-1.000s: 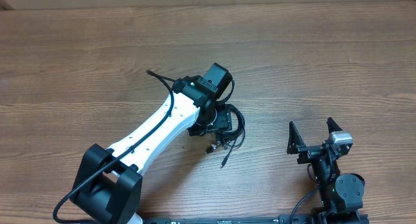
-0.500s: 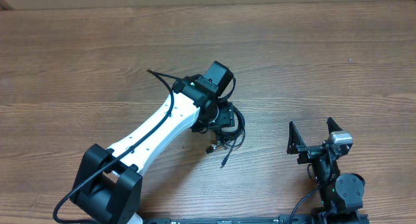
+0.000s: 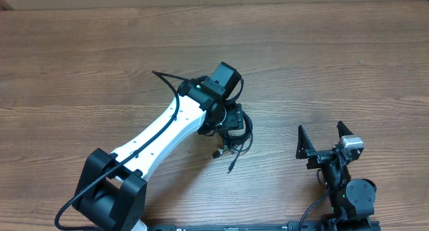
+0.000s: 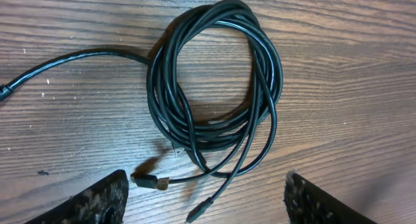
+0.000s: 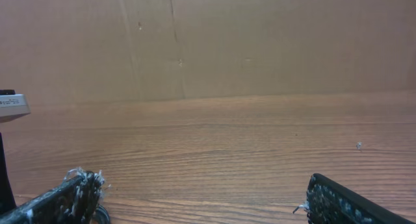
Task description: Untangle cables
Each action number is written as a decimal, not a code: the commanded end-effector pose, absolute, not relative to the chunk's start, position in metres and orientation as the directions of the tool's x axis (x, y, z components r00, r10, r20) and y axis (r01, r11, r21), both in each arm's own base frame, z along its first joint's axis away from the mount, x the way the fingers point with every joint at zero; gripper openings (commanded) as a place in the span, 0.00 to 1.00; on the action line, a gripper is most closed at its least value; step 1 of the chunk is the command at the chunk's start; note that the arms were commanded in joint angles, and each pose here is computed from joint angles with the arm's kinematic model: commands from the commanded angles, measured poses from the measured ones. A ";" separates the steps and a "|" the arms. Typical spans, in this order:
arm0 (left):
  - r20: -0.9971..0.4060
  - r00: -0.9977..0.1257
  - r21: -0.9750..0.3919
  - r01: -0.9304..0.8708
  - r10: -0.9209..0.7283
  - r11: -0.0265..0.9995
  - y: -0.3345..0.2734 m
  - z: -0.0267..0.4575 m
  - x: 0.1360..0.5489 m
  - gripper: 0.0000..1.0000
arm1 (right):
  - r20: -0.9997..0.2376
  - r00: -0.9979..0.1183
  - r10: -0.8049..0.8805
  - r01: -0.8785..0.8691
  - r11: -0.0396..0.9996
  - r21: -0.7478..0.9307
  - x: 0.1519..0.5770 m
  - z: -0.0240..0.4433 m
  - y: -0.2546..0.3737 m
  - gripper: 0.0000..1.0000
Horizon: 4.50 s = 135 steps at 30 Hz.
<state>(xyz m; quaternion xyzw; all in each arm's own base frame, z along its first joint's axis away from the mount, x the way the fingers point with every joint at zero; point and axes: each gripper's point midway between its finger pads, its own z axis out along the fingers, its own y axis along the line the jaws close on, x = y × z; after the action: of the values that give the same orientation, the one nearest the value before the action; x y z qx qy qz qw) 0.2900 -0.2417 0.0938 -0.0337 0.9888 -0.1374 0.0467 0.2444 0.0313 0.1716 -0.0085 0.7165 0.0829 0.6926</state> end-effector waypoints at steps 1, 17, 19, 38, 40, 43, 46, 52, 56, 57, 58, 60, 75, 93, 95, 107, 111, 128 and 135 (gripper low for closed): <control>-0.099 -0.994 -0.255 -0.013 -0.039 0.967 -0.241 0.090 0.290 0.78 | -0.994 -0.038 0.098 -0.131 0.986 0.102 0.244 0.170 0.032 1.00; -0.134 -0.990 -0.222 -0.016 -0.047 0.975 -0.236 0.089 0.297 0.79 | -0.994 -0.062 0.095 -0.128 0.986 0.102 0.246 0.164 0.032 1.00; -0.137 -0.989 -0.224 -0.015 -0.047 0.974 -0.236 0.089 0.298 0.79 | -0.994 -0.062 0.095 -0.128 0.986 0.102 0.246 0.164 0.032 1.00; -0.148 -0.988 -0.232 -0.013 -0.048 0.973 -0.238 0.090 0.300 0.80 | -0.994 -0.062 0.095 -0.128 0.986 0.102 0.246 0.164 0.032 1.00; -0.148 -0.988 -0.233 -0.013 -0.048 0.972 -0.238 0.090 0.300 0.80 | -0.994 -0.062 0.095 -0.128 0.986 0.102 0.246 0.164 0.032 1.00; -0.148 -0.988 -0.233 -0.013 -0.048 0.972 -0.238 0.090 0.300 0.80 | -0.994 -0.062 0.095 -0.128 0.986 0.102 0.246 0.164 0.032 1.00; -0.148 -0.988 -0.233 -0.013 -0.048 0.972 -0.238 0.090 0.300 0.80 | -0.994 -0.062 0.095 -0.128 0.986 0.102 0.246 0.164 0.032 1.00; -0.149 -0.988 -0.232 -0.013 -0.048 0.973 -0.238 0.090 0.300 0.80 | -0.994 -0.062 0.095 -0.128 0.986 0.102 0.246 0.164 0.032 1.00; -0.149 -0.988 -0.233 -0.013 -0.049 0.972 -0.238 0.090 0.301 0.81 | -0.994 -0.062 0.095 -0.128 0.986 0.102 0.246 0.164 0.032 1.00; -0.151 -0.987 -0.231 -0.013 -0.049 0.973 -0.238 0.090 0.301 0.82 | -0.994 -0.062 0.095 -0.128 0.986 0.102 0.246 0.164 0.032 1.00; -0.157 -0.986 -0.224 -0.014 -0.050 0.974 -0.237 0.090 0.302 0.82 | -0.994 -0.062 0.095 -0.128 0.986 0.102 0.246 0.164 0.032 1.00; -0.170 -0.984 -0.212 -0.016 -0.053 0.977 -0.235 0.090 0.304 0.82 | -0.994 -0.062 0.095 -0.128 0.986 0.102 0.246 0.164 0.032 1.00; -0.172 -0.984 -0.214 -0.015 -0.053 0.977 -0.235 0.090 0.305 0.83 | -0.994 -0.062 0.095 -0.128 0.986 0.102 0.246 0.164 0.032 1.00; -0.172 -0.984 -0.214 -0.015 -0.053 0.977 -0.235 0.090 0.305 0.83 | -0.994 -0.062 0.095 -0.128 0.986 0.102 0.246 0.164 0.032 1.00; -0.172 -0.984 -0.214 -0.015 -0.053 0.977 -0.235 0.090 0.305 0.83 | -0.994 -0.062 0.095 -0.128 0.986 0.102 0.246 0.164 0.032 1.00; -0.172 -0.984 -0.214 -0.015 -0.053 0.977 -0.235 0.090 0.305 0.84 | -0.994 -0.062 0.095 -0.128 0.986 0.102 0.246 0.164 0.032 1.00; -0.171 -0.984 -0.214 -0.015 -0.053 0.977 -0.235 0.090 0.305 0.84 | -0.994 -0.062 0.095 -0.128 0.986 0.102 0.246 0.164 0.032 1.00; -0.392 -0.919 -0.115 0.002 -0.043 0.993 -0.211 0.102 0.357 0.04 | -0.994 -0.062 0.095 -0.128 0.986 0.102 0.246 0.164 0.032 1.00; -0.315 -0.946 -0.215 -0.007 -0.076 0.977 -0.214 0.097 0.356 0.13 | -0.994 -0.062 0.095 -0.128 0.986 0.102 0.246 0.164 0.032 1.00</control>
<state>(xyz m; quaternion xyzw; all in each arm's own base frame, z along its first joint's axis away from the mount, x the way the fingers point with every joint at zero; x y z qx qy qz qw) 0.3610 -0.2076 0.1054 -0.0318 0.9776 -0.0840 0.1904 0.2451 0.0315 0.1684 -0.0088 0.7214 0.0826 0.6875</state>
